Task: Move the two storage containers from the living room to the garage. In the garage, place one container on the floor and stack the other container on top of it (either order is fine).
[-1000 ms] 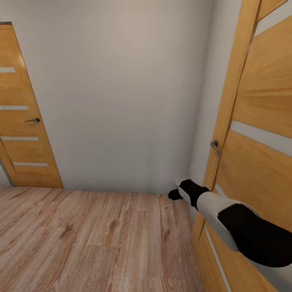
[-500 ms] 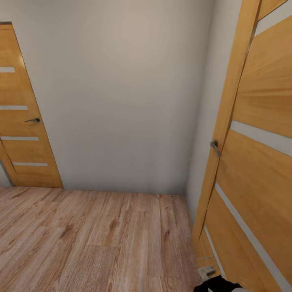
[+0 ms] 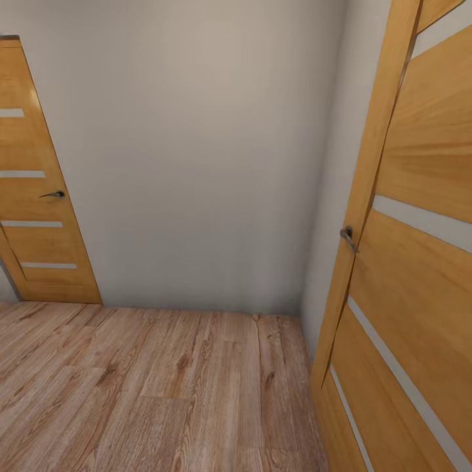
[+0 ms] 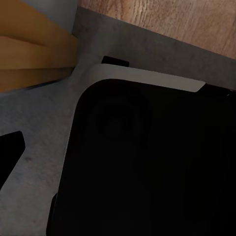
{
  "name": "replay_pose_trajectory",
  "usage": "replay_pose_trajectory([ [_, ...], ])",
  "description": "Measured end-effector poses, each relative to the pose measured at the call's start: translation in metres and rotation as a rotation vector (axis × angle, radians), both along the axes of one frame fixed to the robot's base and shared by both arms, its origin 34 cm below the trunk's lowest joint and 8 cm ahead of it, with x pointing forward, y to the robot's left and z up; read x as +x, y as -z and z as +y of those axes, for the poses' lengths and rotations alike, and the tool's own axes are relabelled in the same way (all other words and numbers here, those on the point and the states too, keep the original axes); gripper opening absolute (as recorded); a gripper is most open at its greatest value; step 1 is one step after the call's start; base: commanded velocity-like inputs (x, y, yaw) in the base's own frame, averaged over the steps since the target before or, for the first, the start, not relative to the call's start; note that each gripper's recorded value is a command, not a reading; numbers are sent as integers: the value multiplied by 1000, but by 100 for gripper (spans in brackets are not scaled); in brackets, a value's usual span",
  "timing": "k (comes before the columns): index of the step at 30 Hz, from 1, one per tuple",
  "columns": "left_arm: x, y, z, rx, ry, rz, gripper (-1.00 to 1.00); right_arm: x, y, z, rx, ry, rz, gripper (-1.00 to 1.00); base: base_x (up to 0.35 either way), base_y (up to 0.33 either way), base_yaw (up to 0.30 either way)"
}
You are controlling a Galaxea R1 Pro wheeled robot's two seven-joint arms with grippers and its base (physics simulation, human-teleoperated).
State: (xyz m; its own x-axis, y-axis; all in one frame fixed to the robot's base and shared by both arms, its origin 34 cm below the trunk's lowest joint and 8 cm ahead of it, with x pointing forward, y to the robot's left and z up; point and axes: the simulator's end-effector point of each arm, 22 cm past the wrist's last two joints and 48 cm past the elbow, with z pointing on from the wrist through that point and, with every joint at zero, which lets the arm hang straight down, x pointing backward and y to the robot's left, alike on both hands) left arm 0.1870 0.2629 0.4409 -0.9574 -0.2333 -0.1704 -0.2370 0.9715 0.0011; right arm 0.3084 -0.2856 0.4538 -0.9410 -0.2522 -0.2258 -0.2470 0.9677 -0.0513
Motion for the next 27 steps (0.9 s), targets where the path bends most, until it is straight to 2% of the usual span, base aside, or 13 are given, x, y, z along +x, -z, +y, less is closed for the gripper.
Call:
replay_pose_trajectory([
  [7,0,0,-1,-1,-1,0,100,-40,7,-4,2,81,31,100,0,0,0],
  [10,0,0,-2,-1,-2,0,100,-59,9,-4,3,94,44,100,0,0,0],
  [27,0,0,-1,0,-5,1,100,-70,10,0,17,71,46,100,0,0,0],
])
